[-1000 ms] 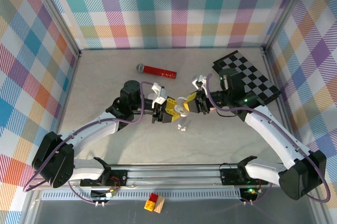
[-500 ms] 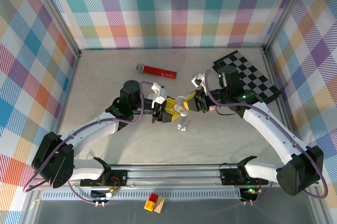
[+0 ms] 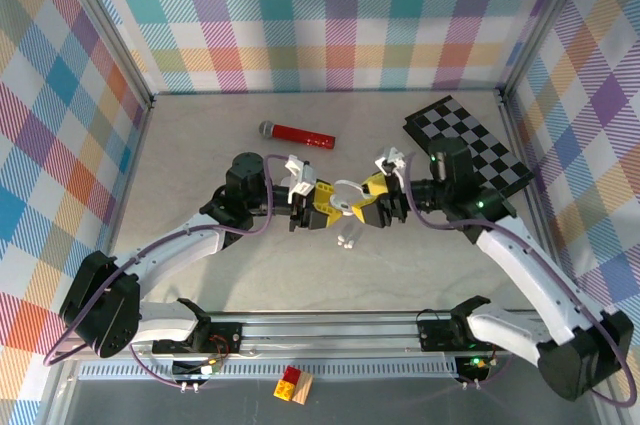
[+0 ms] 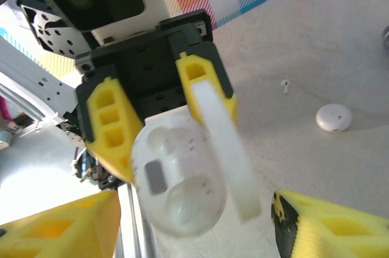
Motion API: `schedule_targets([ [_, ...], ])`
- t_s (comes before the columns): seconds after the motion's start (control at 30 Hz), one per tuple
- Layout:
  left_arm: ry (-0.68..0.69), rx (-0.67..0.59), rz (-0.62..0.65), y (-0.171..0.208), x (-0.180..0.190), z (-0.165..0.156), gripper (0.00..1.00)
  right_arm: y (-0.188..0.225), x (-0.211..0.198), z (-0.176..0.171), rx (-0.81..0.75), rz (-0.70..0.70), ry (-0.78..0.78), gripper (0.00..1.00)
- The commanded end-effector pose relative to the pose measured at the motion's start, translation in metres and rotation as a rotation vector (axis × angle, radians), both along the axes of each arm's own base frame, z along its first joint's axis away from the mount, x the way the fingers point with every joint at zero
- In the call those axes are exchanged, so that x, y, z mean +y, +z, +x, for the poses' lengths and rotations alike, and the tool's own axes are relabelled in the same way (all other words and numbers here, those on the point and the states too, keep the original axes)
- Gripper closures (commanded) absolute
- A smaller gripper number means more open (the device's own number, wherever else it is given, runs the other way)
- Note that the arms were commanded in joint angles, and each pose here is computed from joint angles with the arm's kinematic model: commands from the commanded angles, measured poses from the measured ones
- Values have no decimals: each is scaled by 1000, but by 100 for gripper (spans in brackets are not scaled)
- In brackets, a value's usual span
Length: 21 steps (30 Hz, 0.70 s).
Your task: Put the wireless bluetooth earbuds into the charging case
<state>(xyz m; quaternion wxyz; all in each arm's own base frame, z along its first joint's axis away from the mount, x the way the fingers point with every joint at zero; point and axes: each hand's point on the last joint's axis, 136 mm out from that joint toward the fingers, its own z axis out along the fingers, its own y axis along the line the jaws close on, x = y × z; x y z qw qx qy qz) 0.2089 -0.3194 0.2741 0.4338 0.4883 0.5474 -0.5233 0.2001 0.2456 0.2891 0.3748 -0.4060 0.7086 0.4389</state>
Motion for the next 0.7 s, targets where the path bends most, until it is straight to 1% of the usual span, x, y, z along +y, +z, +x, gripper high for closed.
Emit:
schedule_targets([
  [0.0,60,-21,-28,-1,6,17,62,6,-8,2,-107,20,-52,33],
  [0.17,147,-22,-38,-3,19,36,62,-9,-18,8,-18,62,-182,33],
  [0.4,267,-25,-78,4,43,60,62,-57,-26,27,277,106,-392,35],
  [0.5,290,-34,-94,8,47,63,62,-94,-33,36,448,53,-511,37],
  [0.67,308,-48,-112,12,49,65,62,-147,-27,32,704,-25,-606,42],
])
